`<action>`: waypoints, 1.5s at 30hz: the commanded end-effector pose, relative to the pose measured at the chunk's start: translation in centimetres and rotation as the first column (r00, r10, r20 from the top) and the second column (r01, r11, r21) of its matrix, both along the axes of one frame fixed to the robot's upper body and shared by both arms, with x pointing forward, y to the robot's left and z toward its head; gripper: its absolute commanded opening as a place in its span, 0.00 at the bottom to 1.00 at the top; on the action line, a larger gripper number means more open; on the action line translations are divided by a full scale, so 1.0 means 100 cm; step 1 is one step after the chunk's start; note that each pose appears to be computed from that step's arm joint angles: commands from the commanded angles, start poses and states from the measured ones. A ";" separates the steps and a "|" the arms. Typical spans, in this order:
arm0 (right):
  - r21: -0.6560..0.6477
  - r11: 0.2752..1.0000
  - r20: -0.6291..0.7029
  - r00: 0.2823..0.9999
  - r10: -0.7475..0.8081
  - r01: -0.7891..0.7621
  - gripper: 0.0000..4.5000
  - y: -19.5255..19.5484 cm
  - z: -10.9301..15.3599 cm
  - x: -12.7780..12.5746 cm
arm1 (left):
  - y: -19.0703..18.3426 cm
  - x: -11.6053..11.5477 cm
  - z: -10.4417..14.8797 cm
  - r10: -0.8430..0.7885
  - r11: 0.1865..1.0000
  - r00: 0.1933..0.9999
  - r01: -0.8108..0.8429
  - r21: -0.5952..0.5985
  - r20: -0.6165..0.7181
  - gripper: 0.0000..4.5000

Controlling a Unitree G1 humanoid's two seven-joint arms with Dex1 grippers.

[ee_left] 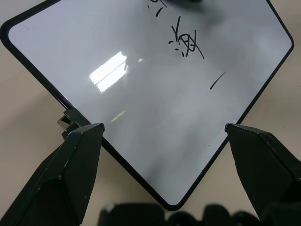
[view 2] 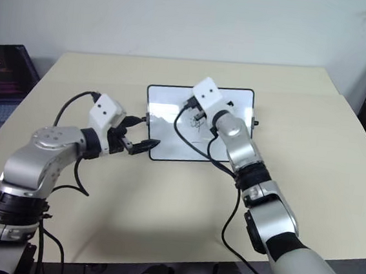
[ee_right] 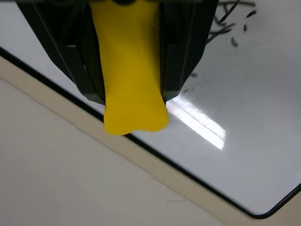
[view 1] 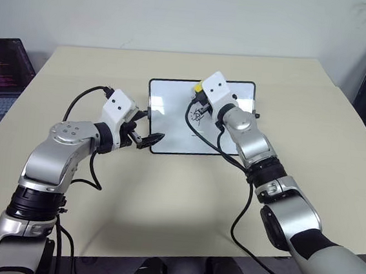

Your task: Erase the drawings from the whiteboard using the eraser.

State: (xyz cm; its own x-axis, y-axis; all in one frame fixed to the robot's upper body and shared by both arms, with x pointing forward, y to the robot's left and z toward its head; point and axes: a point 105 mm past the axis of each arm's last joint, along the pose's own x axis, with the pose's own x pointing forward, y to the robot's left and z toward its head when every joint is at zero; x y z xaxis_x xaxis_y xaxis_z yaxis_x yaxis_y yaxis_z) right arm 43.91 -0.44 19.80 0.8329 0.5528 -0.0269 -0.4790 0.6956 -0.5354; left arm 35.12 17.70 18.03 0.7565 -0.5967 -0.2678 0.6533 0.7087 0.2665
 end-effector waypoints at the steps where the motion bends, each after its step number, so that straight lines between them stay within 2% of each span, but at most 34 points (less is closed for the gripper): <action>1: -0.079 0.996 -0.061 0.997 0.043 -0.048 0.27 0.008 -0.022 -0.008 | -0.006 -0.003 0.012 -0.025 1.000 0.999 0.026 -0.001 0.048 1.00; 4: -0.080 0.996 -0.068 0.997 0.045 -0.050 0.27 0.008 -0.025 -0.010 | -0.006 -0.004 0.012 -0.029 1.000 0.999 0.029 -0.002 0.047 1.00; 10: 0.017 0.998 0.047 0.997 -0.057 0.056 0.27 -0.010 0.015 0.003 | -0.006 -0.004 0.011 -0.029 1.000 0.999 0.029 0.001 0.044 1.00; 14: 0.050 0.991 0.085 0.988 -0.126 0.122 0.27 -0.024 0.026 0.011 | -0.007 -0.005 0.010 -0.033 0.999 0.999 0.033 0.001 0.040 1.00; 20: 0.019 0.994 0.071 0.992 -0.104 0.103 0.27 -0.019 0.017 0.011 | -0.008 -0.005 0.010 -0.036 0.999 0.999 0.036 0.000 0.039 1.00; 28: -0.140 0.990 0.030 0.999 0.028 -0.024 0.27 0.006 -0.013 -0.005 | -0.008 -0.005 0.010 -0.036 0.999 0.999 0.036 0.002 0.040 1.00; 38: -0.130 0.986 0.135 0.987 -0.086 0.104 0.27 -0.021 0.011 0.009 | -0.008 -0.004 0.010 -0.038 0.999 0.998 0.038 0.000 0.041 1.00; 45: -0.165 0.980 0.128 0.988 -0.086 0.106 0.27 -0.026 0.003 0.010 | -0.010 -0.004 0.010 -0.043 0.999 0.998 0.043 -0.002 0.042 1.00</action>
State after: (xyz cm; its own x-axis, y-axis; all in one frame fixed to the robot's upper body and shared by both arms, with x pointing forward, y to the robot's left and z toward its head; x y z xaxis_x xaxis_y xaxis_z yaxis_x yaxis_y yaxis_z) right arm 44.49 -2.13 19.83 0.8671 0.4979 -0.0159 -0.3707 0.6236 -0.6883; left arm 34.87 17.17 17.70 0.7381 -0.6177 -0.2713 0.6739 0.6941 0.2529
